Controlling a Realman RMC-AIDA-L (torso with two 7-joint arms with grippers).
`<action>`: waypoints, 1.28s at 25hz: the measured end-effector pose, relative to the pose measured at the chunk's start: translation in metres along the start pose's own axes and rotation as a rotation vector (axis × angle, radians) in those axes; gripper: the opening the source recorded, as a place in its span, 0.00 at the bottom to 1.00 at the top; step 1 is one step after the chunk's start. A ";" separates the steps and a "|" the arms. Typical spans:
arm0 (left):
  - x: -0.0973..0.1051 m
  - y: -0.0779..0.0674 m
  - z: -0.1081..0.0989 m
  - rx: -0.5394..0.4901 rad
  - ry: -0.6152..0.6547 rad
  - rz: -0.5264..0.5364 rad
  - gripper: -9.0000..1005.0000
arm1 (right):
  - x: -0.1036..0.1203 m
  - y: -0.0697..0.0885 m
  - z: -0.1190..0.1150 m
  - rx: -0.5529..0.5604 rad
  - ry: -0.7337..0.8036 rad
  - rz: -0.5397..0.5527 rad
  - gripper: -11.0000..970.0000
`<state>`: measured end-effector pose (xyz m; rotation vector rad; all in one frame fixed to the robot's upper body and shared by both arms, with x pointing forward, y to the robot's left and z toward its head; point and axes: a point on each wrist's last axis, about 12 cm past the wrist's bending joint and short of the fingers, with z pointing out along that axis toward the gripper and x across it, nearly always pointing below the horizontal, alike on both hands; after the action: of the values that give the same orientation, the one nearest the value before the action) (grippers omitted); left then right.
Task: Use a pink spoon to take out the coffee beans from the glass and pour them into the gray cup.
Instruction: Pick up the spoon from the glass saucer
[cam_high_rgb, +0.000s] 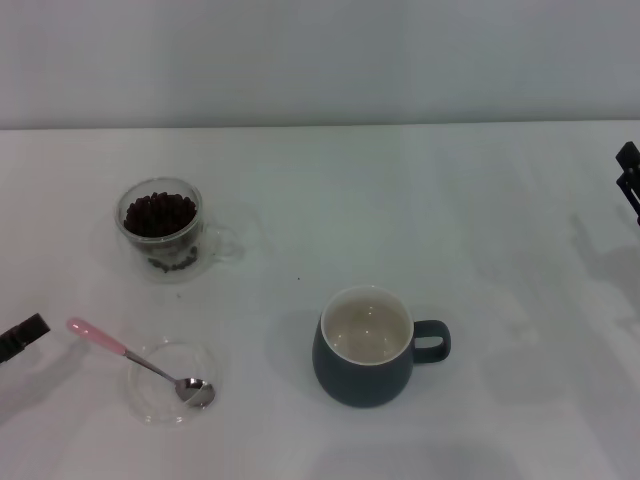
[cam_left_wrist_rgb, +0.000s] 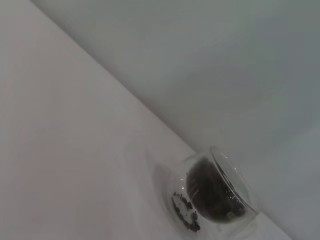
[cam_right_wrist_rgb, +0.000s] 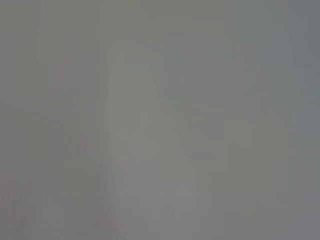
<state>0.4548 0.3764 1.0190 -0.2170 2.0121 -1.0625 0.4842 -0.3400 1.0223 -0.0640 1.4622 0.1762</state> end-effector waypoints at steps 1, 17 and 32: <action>0.001 -0.001 0.001 0.002 -0.003 0.004 0.89 | 0.000 0.000 0.000 0.000 0.002 0.000 0.72; 0.004 -0.001 0.019 -0.029 0.003 0.012 0.88 | 0.000 0.000 0.016 0.004 0.021 -0.008 0.72; 0.002 -0.005 0.041 -0.041 0.038 0.034 0.88 | -0.005 -0.007 0.033 0.035 0.025 -0.024 0.72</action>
<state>0.4824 0.3475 1.0088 -0.1846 2.0663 -1.0117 0.5169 -0.3421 1.0304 -0.0555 1.4884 0.1305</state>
